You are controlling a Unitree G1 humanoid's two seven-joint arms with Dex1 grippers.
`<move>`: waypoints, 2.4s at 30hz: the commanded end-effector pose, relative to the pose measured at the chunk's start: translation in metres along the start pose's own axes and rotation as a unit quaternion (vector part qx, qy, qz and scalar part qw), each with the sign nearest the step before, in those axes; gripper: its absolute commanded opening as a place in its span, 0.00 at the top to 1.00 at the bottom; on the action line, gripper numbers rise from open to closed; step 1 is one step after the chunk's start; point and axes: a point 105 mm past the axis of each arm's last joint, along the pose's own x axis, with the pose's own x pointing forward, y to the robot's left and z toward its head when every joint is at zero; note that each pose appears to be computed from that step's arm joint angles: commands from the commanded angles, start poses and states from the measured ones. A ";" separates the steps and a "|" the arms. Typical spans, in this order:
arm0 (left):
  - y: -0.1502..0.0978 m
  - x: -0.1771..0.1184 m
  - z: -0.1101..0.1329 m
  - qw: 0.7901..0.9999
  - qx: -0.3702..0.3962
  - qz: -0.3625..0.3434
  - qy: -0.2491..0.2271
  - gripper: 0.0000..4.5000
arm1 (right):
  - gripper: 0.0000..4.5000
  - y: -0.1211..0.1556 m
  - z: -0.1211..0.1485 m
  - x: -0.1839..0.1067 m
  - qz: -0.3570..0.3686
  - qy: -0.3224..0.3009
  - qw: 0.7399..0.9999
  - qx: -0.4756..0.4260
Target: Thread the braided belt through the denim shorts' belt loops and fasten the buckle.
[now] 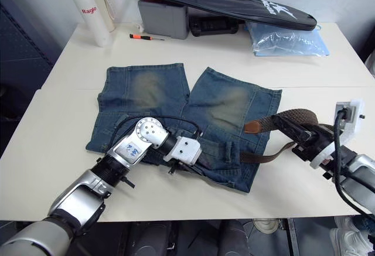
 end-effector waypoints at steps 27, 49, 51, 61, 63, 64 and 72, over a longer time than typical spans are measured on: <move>0.024 -0.119 0.031 0.978 -0.081 0.189 0.040 0.02 | 1.00 -0.015 -0.076 0.014 -0.107 0.064 0.990 0.071; 0.034 -0.097 0.034 0.978 -0.082 0.192 0.019 0.00 | 0.66 -0.003 -0.113 0.053 -0.107 0.027 0.987 0.114; 0.035 -0.095 0.034 0.978 -0.082 0.191 0.017 0.00 | 0.45 -0.005 -0.107 0.046 -0.112 0.007 0.986 0.125; 0.039 -0.085 0.037 0.979 -0.081 0.189 0.003 0.00 | 0.38 -0.012 -0.090 0.006 -0.118 -0.109 0.959 0.233; 0.040 -0.085 0.037 0.979 -0.081 0.188 0.004 0.00 | 0.38 -0.015 -0.091 0.002 -0.121 -0.120 0.955 0.243; 0.041 -0.085 0.038 0.979 -0.080 0.188 0.004 0.00 | 0.38 -0.018 -0.093 0.000 -0.126 -0.125 0.953 0.244; 0.042 -0.075 0.043 0.980 -0.076 0.184 -0.004 0.00 | 0.38 -0.029 -0.097 -0.003 -0.132 -0.163 0.939 0.273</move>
